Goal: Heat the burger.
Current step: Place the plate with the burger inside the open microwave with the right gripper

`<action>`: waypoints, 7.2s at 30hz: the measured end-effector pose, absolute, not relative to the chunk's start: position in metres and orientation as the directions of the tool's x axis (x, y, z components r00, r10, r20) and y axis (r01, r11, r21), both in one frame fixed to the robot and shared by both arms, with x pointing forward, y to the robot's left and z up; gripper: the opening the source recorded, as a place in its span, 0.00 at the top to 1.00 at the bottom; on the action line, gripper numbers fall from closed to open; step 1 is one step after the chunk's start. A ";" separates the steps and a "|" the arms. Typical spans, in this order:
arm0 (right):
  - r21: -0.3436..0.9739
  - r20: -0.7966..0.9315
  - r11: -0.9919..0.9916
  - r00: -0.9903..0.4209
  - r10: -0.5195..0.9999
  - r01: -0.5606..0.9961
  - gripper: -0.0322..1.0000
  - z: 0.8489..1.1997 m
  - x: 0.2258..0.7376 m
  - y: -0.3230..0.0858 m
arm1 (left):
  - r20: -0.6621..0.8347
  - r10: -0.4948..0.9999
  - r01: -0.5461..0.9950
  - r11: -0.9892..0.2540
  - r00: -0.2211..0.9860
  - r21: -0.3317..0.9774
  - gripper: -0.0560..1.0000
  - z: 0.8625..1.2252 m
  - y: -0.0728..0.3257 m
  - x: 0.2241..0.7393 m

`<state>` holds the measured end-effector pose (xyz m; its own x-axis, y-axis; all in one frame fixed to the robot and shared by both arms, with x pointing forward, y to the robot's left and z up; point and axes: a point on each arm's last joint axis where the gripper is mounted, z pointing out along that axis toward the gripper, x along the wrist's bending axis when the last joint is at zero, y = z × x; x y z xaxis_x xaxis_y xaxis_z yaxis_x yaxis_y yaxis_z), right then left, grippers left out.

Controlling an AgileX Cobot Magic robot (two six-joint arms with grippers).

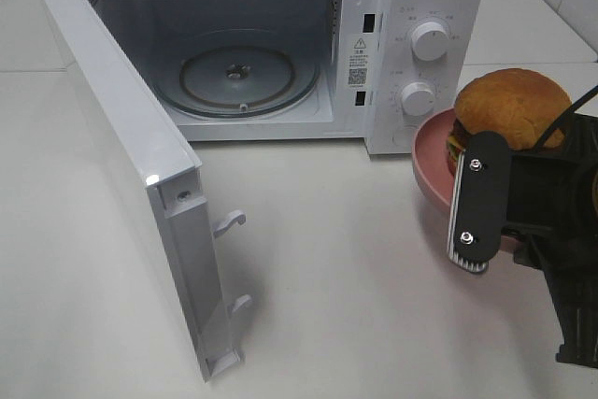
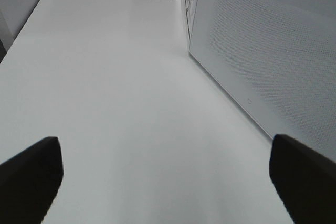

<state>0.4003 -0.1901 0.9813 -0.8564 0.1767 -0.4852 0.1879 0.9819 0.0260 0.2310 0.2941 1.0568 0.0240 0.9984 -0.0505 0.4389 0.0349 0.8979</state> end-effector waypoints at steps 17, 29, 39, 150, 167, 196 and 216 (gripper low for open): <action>-0.025 -0.529 0.991 -0.840 -0.123 -0.129 0.89 0.984 0.405 -0.180 | -0.051 0.998 0.439 0.035 0.024 0.898 0.01 1.057 0.294 0.231; -0.046 -0.559 0.964 -0.793 -0.242 -0.262 0.89 0.985 0.407 -0.174 | -0.051 0.998 0.439 0.035 0.024 0.898 0.01 1.057 0.294 0.231; -0.052 -0.588 0.934 -0.745 -0.314 -0.352 0.89 0.987 0.408 -0.169 | -0.051 0.998 0.439 0.035 0.024 0.898 0.01 1.057 0.294 0.231; 0.060 -0.582 0.792 -0.666 -0.467 -0.607 0.88 0.988 0.420 -0.136 | -0.051 0.998 0.439 0.035 0.024 0.898 0.01 1.057 0.294 0.231; 0.054 -0.549 0.791 -0.680 -0.486 -0.609 0.88 0.978 0.439 -0.119 | -0.051 0.998 0.439 0.035 0.024 0.898 0.01 1.057 0.294 0.231; 0.055 -0.563 0.791 -0.673 -0.480 -0.610 0.88 0.974 0.480 -0.083 | -0.051 0.998 0.439 0.035 0.024 0.898 0.01 1.057 0.294 0.231; 0.039 -0.574 0.809 -0.676 -0.462 -0.586 0.88 0.970 0.517 -0.076 | -0.051 0.998 0.439 0.035 0.024 0.898 0.01 1.057 0.294 0.231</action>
<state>0.5172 -0.0756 0.9697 -0.6758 -0.4623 -0.5741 -0.5864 0.8091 0.0389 0.2310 0.2941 1.0568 0.0240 0.9984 -0.0505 0.4389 0.0349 0.8979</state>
